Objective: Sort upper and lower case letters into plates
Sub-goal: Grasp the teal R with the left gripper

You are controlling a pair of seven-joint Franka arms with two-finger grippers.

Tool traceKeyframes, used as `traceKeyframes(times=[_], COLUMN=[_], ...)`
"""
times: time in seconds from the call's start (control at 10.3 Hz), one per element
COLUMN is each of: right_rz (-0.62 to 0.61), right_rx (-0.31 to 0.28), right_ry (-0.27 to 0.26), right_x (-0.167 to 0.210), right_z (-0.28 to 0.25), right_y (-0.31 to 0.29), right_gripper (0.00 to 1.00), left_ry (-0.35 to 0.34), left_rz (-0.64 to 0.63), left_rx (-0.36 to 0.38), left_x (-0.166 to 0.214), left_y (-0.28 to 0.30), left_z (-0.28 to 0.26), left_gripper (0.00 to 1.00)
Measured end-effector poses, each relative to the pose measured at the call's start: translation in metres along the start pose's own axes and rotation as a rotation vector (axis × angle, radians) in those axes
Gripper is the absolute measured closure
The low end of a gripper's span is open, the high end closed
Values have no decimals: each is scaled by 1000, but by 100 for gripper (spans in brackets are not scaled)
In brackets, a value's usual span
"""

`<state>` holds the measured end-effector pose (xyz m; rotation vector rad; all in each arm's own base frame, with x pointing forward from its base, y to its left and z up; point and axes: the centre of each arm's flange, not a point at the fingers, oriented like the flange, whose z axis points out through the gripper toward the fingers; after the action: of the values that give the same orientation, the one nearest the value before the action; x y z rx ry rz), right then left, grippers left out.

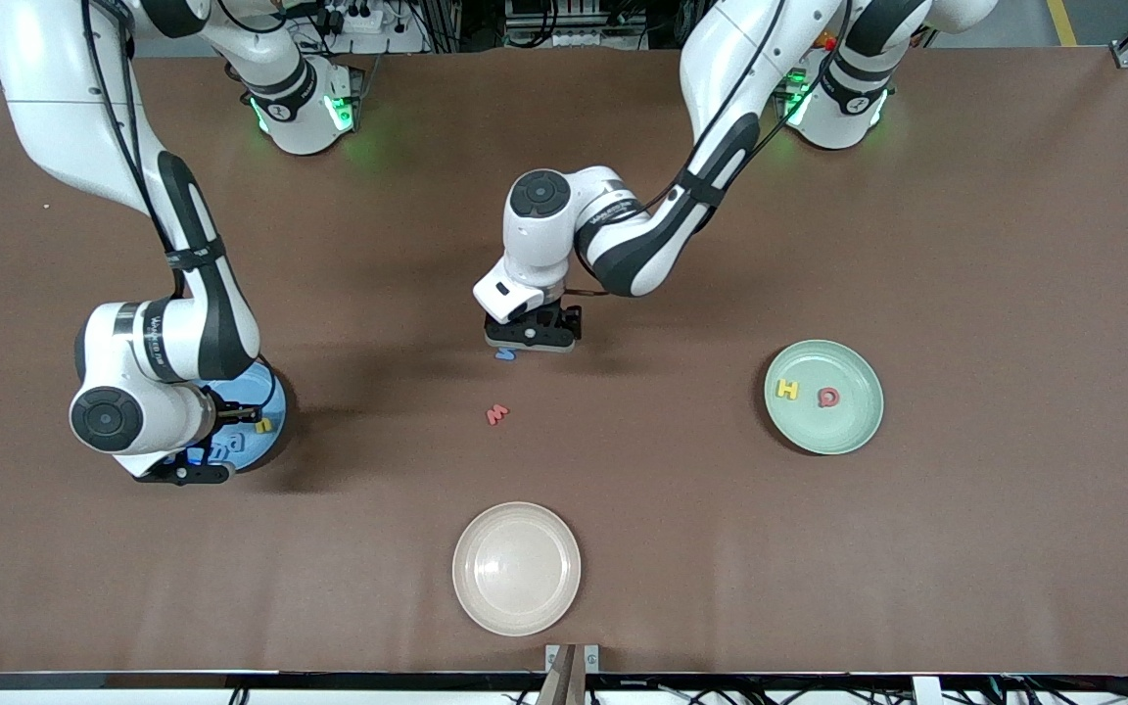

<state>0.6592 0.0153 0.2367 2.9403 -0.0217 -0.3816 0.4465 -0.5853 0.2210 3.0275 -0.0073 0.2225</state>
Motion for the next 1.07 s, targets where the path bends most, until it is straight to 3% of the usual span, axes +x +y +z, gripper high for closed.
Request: traceKeyframes(times=[0.19, 0.49, 0.78, 1.07], right_rz=[-14, -17, -17, -2], right_rx=[1, 3, 3, 40], right_ry=[2, 6, 7, 2], right_x=[-1, 0, 0, -1], right_z=[-1, -2, -2, -2], right_y=[-9, -11, -11, -15], right_gripper=[0, 0, 0, 0], left_ry=[-19, -39, -48, -48], left_rz=[-119, -203, -225, -284], left_rx=[12, 35, 57, 67], left_x=[-27, -50, -52, -51], left_y=[13, 20, 13, 14], left_z=[16, 35, 50, 49], left_gripper=[0, 3, 31, 37])
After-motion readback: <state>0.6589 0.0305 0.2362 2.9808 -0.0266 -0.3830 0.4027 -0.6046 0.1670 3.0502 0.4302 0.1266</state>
